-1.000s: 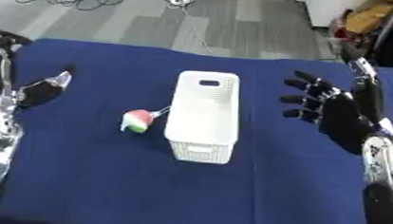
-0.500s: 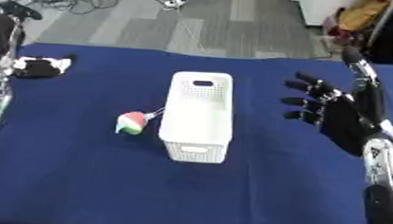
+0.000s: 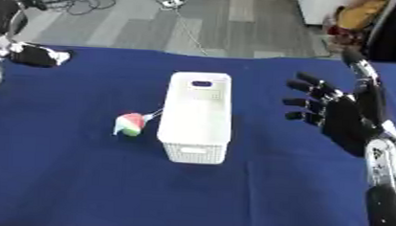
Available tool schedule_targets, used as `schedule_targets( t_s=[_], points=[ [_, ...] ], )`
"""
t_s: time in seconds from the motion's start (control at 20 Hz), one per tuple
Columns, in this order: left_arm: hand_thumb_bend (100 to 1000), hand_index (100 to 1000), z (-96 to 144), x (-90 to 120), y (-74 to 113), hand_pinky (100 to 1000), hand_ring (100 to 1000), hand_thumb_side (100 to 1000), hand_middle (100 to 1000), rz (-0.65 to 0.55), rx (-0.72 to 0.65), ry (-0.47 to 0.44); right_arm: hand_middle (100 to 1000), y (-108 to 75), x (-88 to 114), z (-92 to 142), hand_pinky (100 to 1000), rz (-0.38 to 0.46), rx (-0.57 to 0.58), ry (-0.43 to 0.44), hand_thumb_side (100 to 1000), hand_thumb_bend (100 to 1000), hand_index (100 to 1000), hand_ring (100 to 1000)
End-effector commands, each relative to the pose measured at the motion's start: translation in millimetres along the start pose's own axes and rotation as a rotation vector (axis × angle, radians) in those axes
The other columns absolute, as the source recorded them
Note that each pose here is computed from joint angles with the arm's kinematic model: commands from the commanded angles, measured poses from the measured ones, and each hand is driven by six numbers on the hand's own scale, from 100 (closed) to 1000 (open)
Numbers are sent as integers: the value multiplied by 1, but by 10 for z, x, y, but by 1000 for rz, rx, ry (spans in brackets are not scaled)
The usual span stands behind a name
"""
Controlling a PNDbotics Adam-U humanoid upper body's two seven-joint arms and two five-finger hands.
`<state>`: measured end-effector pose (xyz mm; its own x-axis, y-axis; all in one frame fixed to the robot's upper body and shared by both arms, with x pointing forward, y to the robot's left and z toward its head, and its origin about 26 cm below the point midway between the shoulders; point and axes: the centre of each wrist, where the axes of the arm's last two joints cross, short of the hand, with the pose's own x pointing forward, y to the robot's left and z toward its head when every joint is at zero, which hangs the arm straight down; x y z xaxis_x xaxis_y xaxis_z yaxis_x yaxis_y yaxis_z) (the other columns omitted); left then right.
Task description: Pick up objects on the table and place them in the box.
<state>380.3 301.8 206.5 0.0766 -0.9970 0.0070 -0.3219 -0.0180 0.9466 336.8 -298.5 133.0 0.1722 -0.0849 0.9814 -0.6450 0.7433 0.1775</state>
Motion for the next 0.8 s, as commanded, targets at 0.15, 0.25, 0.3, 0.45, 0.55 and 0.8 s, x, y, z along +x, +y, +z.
schedule_targets(
  t_s=[0.15,0.25,0.3,0.45,0.55,0.8],
  points=[
    [527,771,-83,66,136,542,635,383,710,10,50,-29,943,20,99,-10,726,3,54,22,1000,589,1000,809],
    [529,772,-110,118,142,543,636,381,710,15,55,-40,942,24,102,-15,726,3,56,21,1000,588,1000,809],
    [531,771,-122,136,140,542,634,380,709,15,55,-44,942,25,103,-17,725,3,57,20,1000,588,1000,809],
    [538,768,-189,225,94,533,626,363,702,32,40,-56,942,35,107,-29,726,4,62,20,1000,587,1000,809],
    [544,768,-232,277,32,530,623,351,700,41,21,-60,942,42,107,-38,726,3,67,20,1000,588,1000,809],
    [543,765,-288,391,-154,524,618,325,695,75,-29,-76,943,57,115,-58,727,3,77,20,1000,588,1000,810]
  ],
)
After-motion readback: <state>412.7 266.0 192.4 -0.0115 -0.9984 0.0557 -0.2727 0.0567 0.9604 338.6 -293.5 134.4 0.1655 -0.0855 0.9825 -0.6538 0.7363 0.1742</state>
